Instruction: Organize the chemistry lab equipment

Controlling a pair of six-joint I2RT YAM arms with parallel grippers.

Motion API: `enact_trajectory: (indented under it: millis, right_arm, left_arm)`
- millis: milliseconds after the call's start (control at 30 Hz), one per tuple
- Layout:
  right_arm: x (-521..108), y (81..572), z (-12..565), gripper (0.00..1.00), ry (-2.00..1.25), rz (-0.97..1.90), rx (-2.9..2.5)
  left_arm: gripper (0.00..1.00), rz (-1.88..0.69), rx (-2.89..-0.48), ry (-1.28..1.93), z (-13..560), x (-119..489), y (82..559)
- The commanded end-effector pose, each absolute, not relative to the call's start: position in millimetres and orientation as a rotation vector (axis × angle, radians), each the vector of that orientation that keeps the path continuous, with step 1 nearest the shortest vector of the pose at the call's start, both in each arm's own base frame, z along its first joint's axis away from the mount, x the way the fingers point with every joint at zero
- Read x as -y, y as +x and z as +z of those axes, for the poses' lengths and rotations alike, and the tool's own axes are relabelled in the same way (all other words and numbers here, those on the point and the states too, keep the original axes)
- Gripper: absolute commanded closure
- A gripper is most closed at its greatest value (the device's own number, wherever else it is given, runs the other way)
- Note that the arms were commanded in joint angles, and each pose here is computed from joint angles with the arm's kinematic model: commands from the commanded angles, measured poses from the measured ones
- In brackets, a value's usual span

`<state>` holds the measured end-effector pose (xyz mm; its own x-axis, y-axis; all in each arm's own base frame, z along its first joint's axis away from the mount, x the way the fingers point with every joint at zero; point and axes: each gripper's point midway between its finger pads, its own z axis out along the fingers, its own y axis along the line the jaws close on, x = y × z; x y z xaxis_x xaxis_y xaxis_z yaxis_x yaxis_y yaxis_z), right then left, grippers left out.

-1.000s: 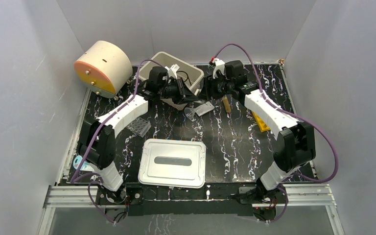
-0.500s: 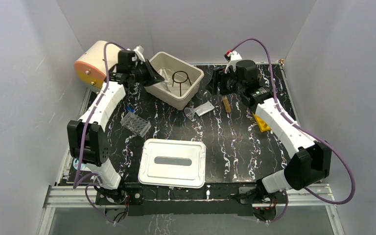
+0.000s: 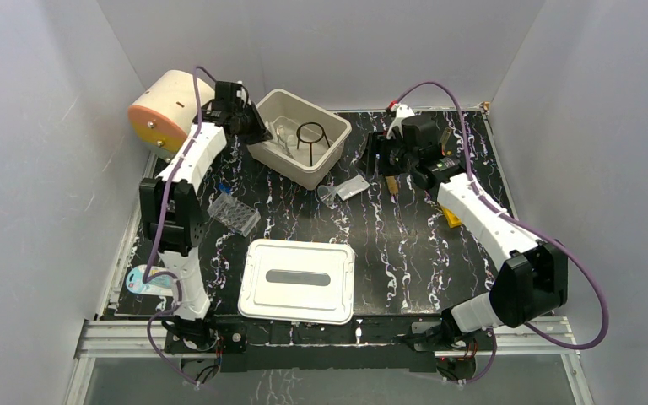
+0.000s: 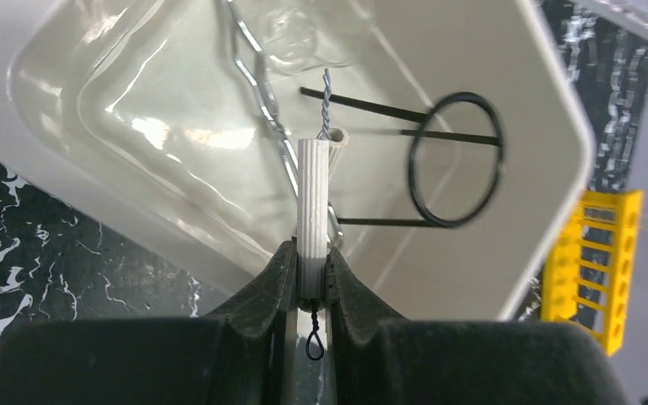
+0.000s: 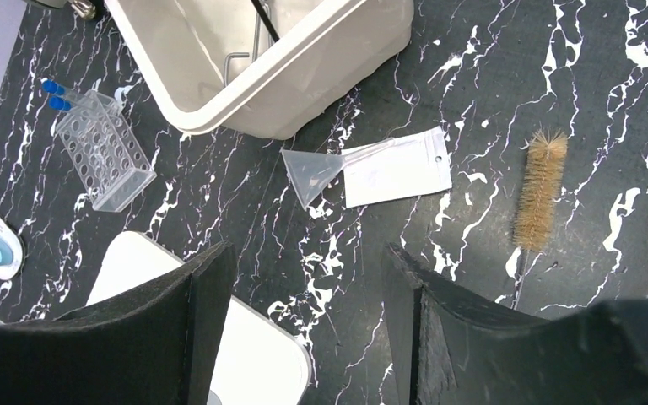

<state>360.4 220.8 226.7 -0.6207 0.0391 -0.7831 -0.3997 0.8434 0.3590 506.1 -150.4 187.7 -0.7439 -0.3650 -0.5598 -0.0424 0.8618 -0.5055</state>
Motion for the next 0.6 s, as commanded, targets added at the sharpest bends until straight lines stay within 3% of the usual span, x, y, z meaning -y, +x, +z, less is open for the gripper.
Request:
enact_trajectory:
  millis: [0,333,567]
  right_arm:
    - [-219.8,364.3,226.6,0.29,-0.222,0.641,-2.150]
    - [-205.7,370.8,207.7,0.30,-0.147,0.528,-2.227]
    - [-202.1,368.9,201.1,0.30,-0.157,0.506,-2.239]
  left_arm:
    - [1.00,-0.556,-2.335,-0.339,191.9,144.6,521.7]
    - [1.00,-0.354,-2.343,-0.466,167.5,136.2,555.7]
    - [1.00,-0.351,-2.364,-0.485,148.9,144.7,567.0]
